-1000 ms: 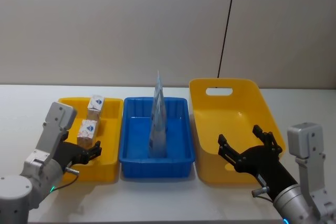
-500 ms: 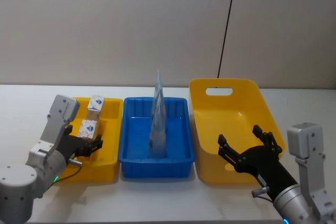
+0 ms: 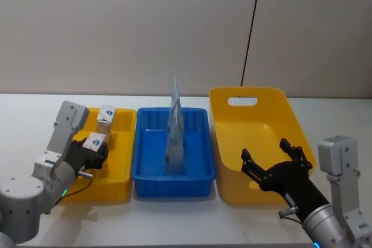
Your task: Bimanual collaborative sorting of washing and personal care products
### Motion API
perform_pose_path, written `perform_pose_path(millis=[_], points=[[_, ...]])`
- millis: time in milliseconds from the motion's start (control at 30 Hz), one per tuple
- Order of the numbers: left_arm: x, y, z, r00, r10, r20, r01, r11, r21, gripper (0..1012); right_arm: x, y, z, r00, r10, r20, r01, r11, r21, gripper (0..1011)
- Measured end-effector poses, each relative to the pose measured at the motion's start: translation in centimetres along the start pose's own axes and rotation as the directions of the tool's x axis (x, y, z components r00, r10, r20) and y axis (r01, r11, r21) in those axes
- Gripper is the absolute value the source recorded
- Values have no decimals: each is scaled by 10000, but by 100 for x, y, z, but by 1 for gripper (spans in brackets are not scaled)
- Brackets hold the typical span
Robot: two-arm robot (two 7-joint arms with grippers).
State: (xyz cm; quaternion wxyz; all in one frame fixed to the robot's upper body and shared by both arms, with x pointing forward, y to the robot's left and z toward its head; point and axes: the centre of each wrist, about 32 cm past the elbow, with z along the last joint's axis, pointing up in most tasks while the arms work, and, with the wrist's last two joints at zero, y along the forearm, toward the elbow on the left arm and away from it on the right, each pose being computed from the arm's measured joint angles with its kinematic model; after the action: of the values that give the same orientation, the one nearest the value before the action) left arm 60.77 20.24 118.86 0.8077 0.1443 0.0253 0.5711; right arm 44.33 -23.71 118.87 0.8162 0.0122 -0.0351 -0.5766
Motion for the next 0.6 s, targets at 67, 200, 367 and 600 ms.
perform_pose_path(millis=[67,200,367,600], points=[[0,-6,8,10000,-12,-14,12,10000,-3,474,0,0,0,10000,0,0,0,10000,0,1000],[3,-10,28,10000,-18,13,18,10000,-4,390,0,0,0,10000,0,0,0,10000,0,1000],[5,5,85,9999,-50,153,52,9999,-104,374,0,0,0,10000,0,0,0,10000,0,1000],[63,77,215,9978,-191,637,220,9987,-450,374,0,0,0,10000,0,0,0,10000,0,1000]])
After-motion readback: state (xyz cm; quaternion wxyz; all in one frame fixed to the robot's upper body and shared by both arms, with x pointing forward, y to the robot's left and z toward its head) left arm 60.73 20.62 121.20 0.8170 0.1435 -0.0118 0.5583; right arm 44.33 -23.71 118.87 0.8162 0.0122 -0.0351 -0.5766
